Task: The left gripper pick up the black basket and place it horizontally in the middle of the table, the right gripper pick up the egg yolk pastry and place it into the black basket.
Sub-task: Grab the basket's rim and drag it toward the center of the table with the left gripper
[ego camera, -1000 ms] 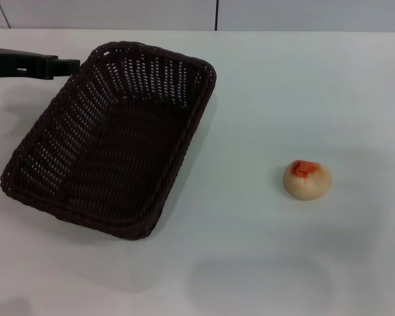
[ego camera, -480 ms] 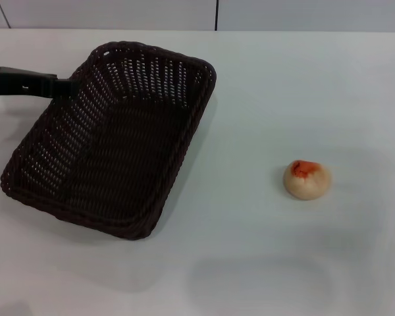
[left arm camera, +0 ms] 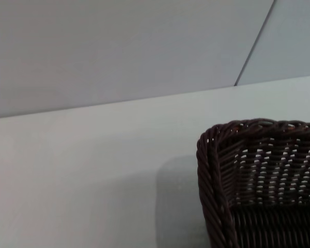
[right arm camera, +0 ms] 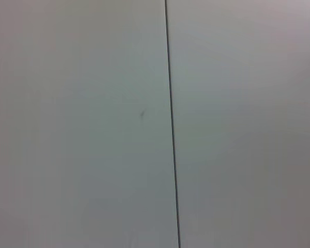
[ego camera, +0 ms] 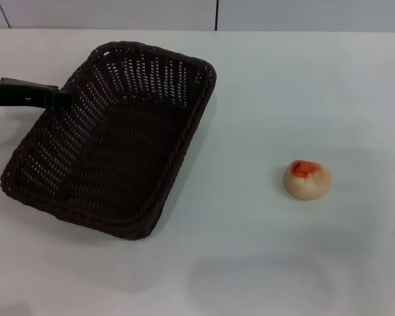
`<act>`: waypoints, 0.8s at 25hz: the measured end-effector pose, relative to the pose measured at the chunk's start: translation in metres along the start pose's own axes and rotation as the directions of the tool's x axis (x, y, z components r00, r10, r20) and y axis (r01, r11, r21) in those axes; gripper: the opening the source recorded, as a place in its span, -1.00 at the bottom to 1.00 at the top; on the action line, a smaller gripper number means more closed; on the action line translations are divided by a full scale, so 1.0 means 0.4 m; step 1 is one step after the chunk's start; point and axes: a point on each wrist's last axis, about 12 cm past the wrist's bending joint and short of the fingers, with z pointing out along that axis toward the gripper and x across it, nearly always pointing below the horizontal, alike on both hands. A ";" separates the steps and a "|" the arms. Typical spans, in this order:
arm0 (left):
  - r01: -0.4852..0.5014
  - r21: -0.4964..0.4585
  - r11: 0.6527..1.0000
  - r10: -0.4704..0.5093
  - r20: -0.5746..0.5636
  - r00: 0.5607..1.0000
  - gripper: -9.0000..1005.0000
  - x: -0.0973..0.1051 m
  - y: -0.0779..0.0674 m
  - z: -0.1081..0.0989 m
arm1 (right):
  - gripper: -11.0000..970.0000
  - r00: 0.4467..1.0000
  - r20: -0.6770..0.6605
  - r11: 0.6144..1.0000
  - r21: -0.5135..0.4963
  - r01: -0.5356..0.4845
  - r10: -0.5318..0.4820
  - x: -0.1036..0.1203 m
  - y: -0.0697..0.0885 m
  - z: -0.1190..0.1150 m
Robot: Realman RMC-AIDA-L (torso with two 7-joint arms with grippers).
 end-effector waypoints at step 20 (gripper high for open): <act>-0.059 -0.006 0.998 0.059 -0.055 0.997 -0.32 0.003 -0.015 0.021 | 0.06 1.000 0.006 1.000 -0.003 -0.005 0.005 -0.003 0.004 0.000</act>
